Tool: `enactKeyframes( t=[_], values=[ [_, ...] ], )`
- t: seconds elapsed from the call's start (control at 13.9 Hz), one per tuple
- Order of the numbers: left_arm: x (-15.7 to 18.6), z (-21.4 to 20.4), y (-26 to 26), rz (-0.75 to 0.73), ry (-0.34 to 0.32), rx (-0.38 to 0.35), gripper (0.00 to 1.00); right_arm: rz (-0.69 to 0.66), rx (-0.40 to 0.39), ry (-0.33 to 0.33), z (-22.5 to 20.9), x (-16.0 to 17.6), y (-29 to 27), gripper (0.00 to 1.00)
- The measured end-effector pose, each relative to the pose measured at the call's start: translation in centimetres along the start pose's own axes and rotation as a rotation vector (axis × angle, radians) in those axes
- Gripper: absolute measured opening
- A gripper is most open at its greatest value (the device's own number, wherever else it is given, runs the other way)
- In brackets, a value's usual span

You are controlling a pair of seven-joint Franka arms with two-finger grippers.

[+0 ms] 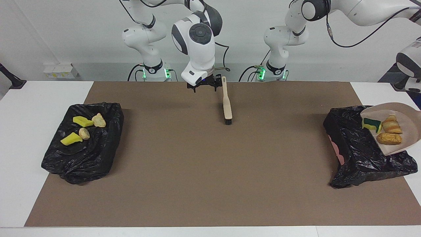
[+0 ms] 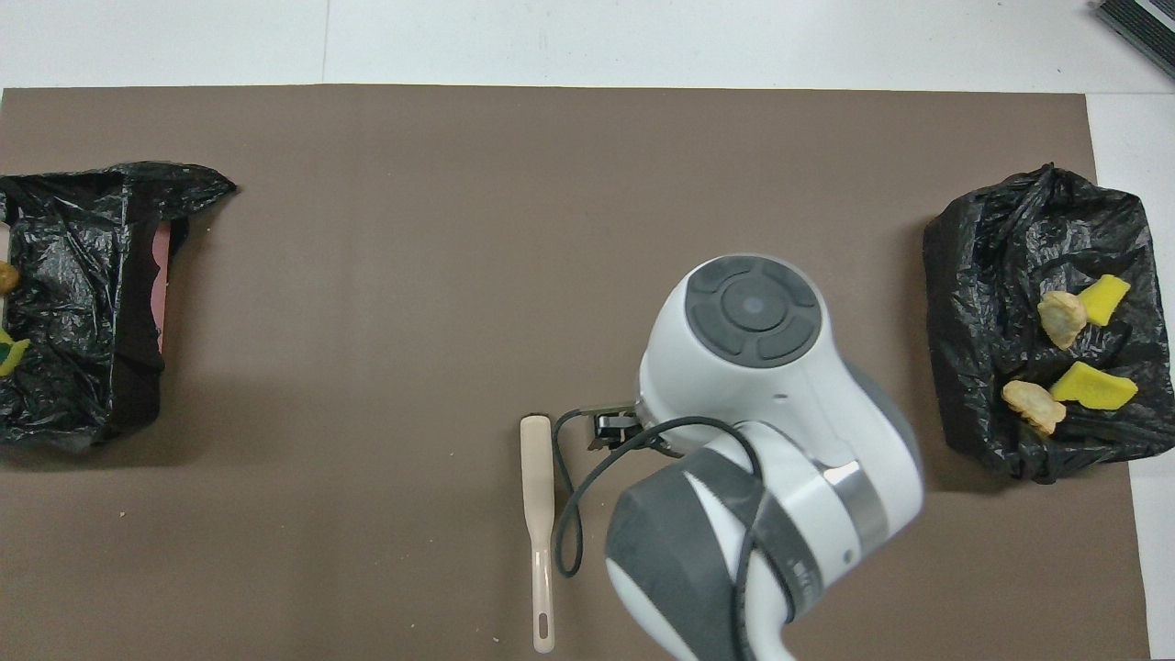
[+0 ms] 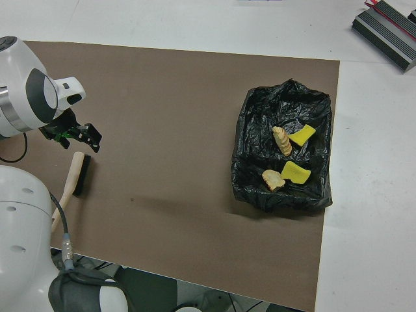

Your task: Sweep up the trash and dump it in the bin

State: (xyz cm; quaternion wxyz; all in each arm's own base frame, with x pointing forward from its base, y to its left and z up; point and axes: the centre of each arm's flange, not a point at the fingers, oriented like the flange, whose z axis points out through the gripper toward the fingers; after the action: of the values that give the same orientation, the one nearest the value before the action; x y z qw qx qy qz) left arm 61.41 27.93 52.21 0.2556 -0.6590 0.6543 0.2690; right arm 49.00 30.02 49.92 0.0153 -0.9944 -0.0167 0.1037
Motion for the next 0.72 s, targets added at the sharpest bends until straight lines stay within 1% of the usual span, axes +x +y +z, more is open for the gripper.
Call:
enactKeyframes(
  t=[0.22, 0.5, 0.65, 0.72],
  values=[
    [0.8, -1.5, -0.1, -0.047, -0.085, -0.036, 0.33, 0.006, 0.000, 0.027, -2.3, 2.3, 4.8, 1.00],
    [1.4, -4.6, 0.0, -0.060, -0.206, -0.057, 0.33, 0.001, -0.019, 0.092, -5.7, 4.3, 13.6, 1.00],
    [2.5, -7.2, 0.1, -0.096, -0.272, -0.076, 0.33, 0.022, -0.053, 0.123, -7.2, 4.6, 17.9, 1.00],
    [3.4, -8.8, 0.1, -0.109, -0.282, -0.074, 0.33, 0.037, -0.075, 0.137, -7.8, 4.6, 19.7, 1.00]
  ],
)
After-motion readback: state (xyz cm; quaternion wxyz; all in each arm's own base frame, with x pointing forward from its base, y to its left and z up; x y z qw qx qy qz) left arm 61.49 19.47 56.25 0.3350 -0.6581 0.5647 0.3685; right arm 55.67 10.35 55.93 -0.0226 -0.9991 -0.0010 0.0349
